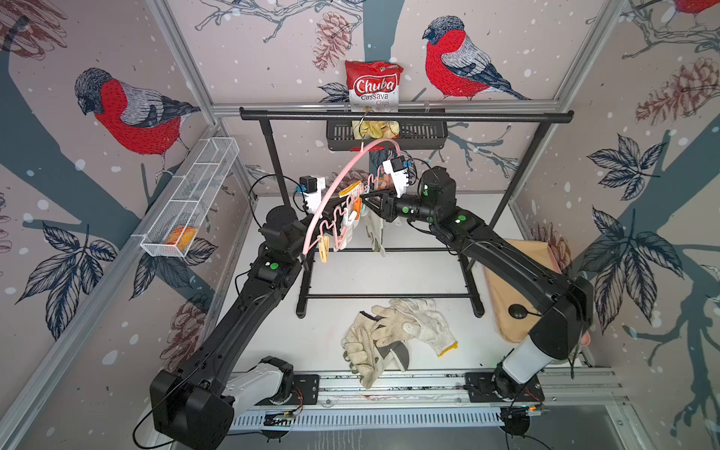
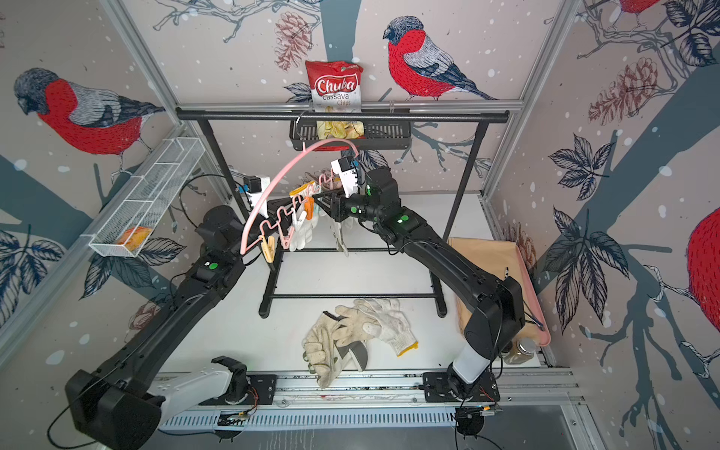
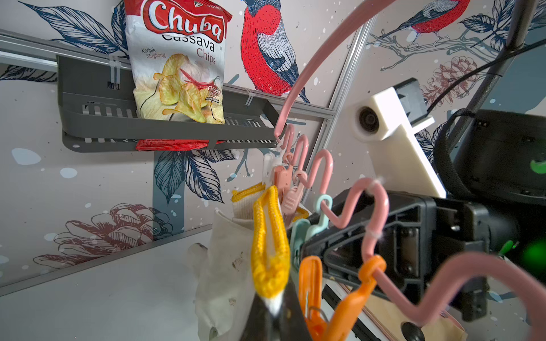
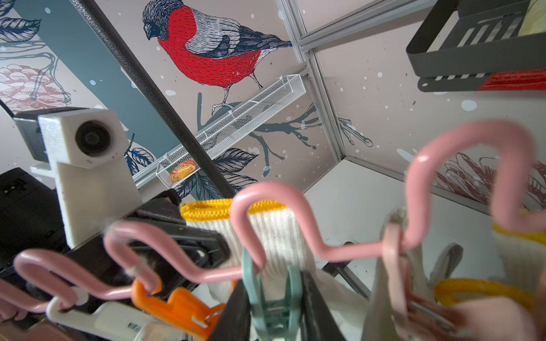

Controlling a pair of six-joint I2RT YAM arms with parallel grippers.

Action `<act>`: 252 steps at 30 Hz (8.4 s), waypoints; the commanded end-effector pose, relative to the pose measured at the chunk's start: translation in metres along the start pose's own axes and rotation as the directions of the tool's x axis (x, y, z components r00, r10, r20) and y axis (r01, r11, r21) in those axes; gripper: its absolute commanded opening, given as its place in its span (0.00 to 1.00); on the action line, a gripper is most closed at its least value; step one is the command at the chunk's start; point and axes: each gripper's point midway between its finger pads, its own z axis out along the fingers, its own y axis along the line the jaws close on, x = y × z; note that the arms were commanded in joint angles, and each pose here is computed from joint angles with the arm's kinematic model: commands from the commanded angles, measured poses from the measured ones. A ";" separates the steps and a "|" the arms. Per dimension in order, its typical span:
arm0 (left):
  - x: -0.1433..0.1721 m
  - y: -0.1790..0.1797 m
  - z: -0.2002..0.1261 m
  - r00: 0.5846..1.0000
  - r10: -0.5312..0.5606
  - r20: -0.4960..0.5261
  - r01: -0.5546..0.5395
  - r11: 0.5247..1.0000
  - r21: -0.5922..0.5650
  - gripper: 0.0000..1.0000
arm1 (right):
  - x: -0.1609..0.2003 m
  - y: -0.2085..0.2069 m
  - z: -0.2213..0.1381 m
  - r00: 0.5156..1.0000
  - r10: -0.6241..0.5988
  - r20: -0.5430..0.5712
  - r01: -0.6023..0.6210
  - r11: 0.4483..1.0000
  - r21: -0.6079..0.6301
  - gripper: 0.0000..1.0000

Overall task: Clip the gloves onto a hanger to dry
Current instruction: Open the clamp at the hanger, then clamp the glove onto the hanger.

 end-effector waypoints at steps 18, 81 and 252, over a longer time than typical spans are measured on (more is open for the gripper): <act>0.067 -0.015 -0.013 0.955 0.215 -0.205 -0.179 0.967 0.182 0.00 | -0.007 -0.002 -0.009 0.999 -0.044 -0.006 0.044 0.999 -0.001 0.27; 0.042 -0.003 0.015 0.940 0.334 0.069 -0.339 0.894 0.293 0.00 | -0.010 -0.006 -0.018 0.998 -0.062 -0.014 0.061 0.998 -0.023 0.26; 0.031 -0.047 0.030 0.854 0.511 0.092 -0.494 0.746 0.447 0.00 | -0.009 0.003 -0.040 1.000 0.013 -0.022 -0.016 0.988 -0.155 0.22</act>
